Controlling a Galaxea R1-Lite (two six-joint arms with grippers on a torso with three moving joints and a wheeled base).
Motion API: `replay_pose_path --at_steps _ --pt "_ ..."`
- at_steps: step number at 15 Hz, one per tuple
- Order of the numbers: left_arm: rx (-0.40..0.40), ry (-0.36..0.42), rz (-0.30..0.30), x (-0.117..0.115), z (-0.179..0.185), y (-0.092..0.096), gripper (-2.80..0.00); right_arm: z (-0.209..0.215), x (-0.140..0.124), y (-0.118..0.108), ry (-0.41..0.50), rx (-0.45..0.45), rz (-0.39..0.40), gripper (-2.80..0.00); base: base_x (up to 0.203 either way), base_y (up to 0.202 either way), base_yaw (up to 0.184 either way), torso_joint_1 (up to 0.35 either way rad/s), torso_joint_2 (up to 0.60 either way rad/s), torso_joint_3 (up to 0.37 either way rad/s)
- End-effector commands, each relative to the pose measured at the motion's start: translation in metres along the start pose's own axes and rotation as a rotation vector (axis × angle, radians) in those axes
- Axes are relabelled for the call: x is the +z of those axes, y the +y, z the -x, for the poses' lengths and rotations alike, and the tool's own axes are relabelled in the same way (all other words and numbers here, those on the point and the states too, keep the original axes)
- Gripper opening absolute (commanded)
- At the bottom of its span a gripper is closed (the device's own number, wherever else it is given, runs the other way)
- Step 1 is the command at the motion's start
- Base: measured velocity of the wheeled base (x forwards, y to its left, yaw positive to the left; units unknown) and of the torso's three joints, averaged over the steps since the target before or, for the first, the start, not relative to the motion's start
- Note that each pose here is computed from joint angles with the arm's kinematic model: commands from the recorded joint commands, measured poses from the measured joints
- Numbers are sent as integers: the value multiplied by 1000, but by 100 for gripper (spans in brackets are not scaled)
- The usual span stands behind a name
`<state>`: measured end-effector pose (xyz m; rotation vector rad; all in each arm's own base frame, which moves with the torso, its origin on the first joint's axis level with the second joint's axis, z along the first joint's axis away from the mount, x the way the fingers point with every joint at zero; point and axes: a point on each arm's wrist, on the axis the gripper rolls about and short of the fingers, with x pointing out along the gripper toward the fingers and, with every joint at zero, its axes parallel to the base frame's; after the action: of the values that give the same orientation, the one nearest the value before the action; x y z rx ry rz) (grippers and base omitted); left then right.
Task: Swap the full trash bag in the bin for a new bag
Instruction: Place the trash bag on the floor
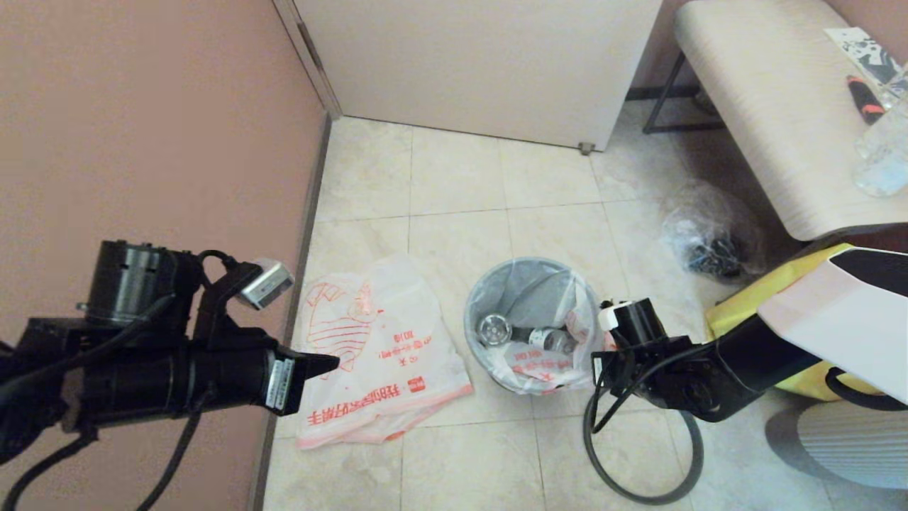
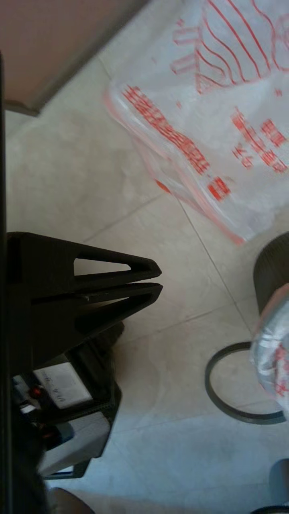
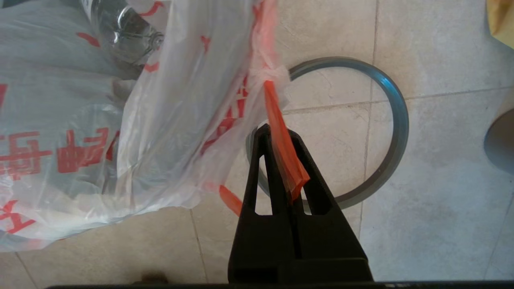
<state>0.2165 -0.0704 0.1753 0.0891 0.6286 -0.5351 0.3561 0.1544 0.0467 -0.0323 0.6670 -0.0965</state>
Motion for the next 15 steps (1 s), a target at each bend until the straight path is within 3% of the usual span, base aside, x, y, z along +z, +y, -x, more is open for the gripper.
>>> replay_pose_path --at_steps 1,4,5,9,15 --pt "-8 48 -5 0 -27 -2 -280 -2 -1 2 -1 0 0 -280 0 0 0 0 0 0" --pt "26 65 -23 1 -64 -4 -280 -3 -1 2 1 1 1 -280 0 0 0 0 0 0" --pt "31 59 -27 4 -75 -4 0 -3 -1 2 1 1 -1 -280 0 0 0 0 0 0" --pt "11 20 -14 21 -114 -13 0 -4 -2 2 4 3 0 -280 0 0 0 0 0 0" --pt "47 8 -16 28 -192 -18 0 -7 -5 3 13 5 0 -280 0 0 0 0 0 0"
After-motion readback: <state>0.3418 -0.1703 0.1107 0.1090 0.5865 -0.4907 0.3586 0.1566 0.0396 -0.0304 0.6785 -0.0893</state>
